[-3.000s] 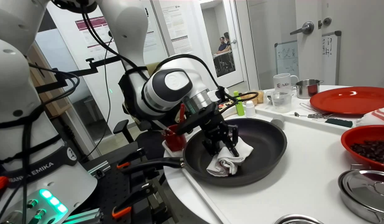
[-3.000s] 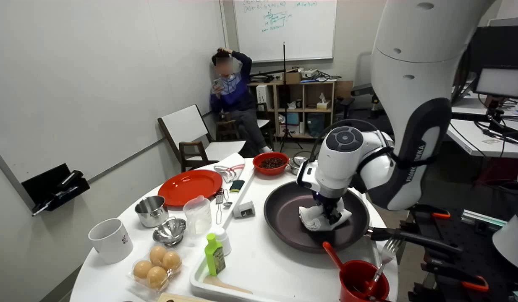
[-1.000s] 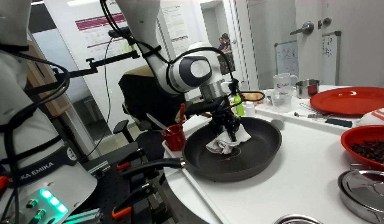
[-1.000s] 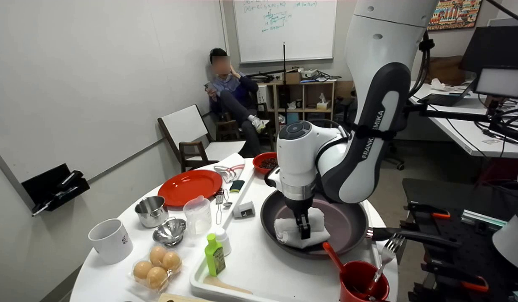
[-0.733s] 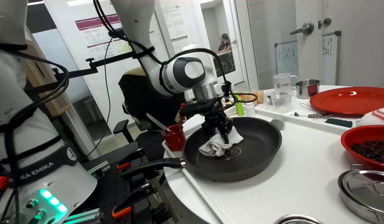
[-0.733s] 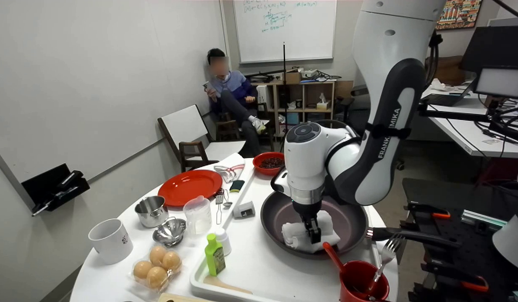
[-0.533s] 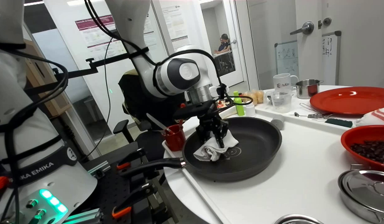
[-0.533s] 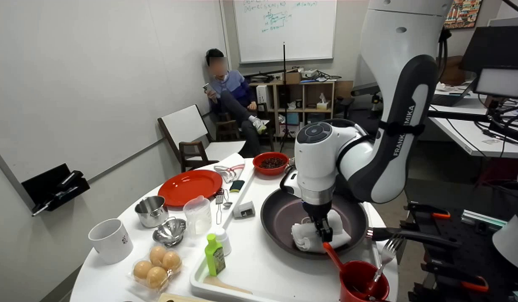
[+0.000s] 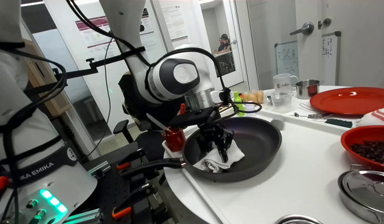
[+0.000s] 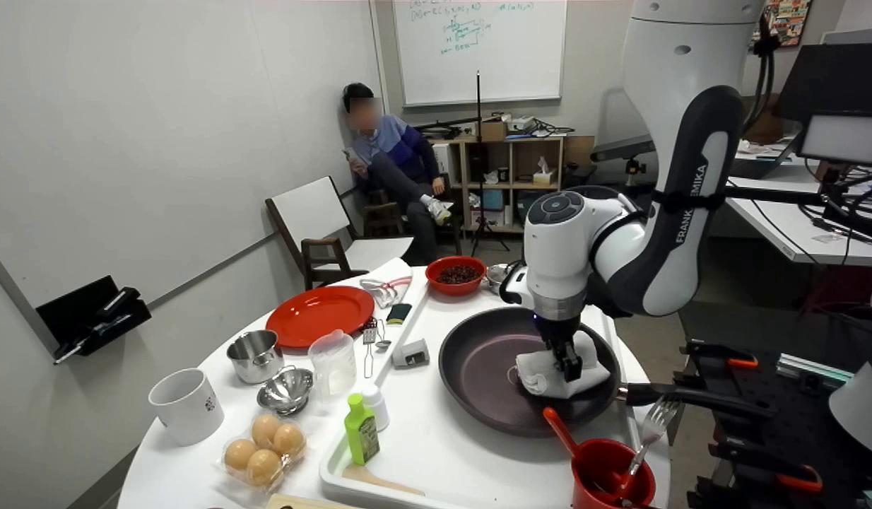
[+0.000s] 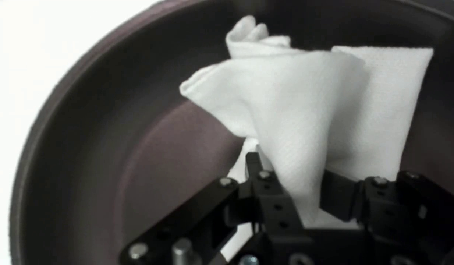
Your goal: Get the white kitchen towel from the table and use it to wipe the black pan
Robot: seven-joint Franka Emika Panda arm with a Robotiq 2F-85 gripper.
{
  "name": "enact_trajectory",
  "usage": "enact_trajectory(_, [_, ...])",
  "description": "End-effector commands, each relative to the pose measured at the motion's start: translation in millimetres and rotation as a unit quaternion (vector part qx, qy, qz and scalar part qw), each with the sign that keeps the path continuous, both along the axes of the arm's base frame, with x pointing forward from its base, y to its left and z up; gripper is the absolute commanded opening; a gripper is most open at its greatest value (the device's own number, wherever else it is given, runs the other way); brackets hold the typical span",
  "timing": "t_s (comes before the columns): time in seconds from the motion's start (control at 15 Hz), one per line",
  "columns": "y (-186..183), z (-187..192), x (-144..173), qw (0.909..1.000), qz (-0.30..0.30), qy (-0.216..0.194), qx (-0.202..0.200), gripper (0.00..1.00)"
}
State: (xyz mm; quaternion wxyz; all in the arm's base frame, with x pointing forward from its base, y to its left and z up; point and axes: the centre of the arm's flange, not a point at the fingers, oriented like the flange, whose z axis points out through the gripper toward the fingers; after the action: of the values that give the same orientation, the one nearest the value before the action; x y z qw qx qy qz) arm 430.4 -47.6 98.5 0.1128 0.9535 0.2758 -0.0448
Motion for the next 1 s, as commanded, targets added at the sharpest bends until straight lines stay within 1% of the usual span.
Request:
enact_trajectory(0.0, [-32.2, 9.9, 14.1, 0.9994, -0.028, -0.021, 0.006, 0.10])
enact_trajectory(0.27, [-56.1, 16.9, 33.2, 0.9967, -0.069, -0.040, 0.014, 0.10])
enact_trajectory(0.47, [-63.7, 20.0, 47.0, 0.9940, -0.093, -0.055, 0.019, 0.10])
enact_trajectory(0.67, [-61.1, 19.8, 56.9, 0.9923, -0.106, -0.061, 0.023, 0.10])
enact_trajectory(0.93, [-49.0, 15.5, 64.7, 0.9922, -0.105, -0.063, 0.026, 0.10])
